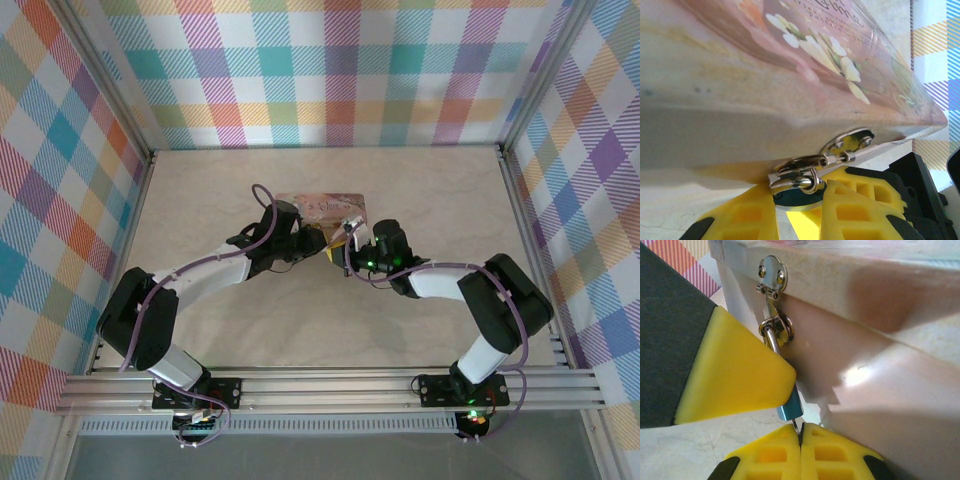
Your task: Unlock the padlock with the key
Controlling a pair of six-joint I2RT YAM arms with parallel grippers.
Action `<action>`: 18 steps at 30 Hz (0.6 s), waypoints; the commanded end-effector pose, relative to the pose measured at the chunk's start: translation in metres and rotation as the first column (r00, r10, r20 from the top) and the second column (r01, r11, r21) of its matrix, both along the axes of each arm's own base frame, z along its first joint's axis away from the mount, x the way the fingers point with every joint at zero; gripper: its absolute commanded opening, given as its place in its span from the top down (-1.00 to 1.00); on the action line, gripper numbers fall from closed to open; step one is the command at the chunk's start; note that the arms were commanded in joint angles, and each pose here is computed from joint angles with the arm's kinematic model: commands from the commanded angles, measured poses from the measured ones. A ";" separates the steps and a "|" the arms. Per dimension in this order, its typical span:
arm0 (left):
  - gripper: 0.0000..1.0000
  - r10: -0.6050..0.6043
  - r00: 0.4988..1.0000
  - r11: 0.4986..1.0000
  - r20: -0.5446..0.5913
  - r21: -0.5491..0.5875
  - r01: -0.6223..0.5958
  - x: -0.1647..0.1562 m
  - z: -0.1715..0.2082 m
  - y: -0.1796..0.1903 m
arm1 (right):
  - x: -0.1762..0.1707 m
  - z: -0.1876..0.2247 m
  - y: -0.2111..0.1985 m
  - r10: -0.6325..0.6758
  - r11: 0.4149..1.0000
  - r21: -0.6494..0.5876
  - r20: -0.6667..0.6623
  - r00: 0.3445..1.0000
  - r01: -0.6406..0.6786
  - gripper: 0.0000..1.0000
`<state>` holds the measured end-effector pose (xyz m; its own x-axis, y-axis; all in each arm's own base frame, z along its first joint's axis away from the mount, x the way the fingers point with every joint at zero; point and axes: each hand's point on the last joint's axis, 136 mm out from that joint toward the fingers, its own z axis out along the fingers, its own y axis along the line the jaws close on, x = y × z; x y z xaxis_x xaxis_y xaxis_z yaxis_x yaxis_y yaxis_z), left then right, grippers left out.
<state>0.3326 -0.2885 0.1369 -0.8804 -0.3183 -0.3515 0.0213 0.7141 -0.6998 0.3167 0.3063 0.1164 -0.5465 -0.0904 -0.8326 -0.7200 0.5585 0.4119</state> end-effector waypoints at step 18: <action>0.80 -0.108 0.974 0.994 -0.198 -0.024 0.105 -0.031 -0.074 -0.025 | -0.007 -0.029 -0.014 -0.086 0.995 0.041 -0.019 0.996 0.087 1.00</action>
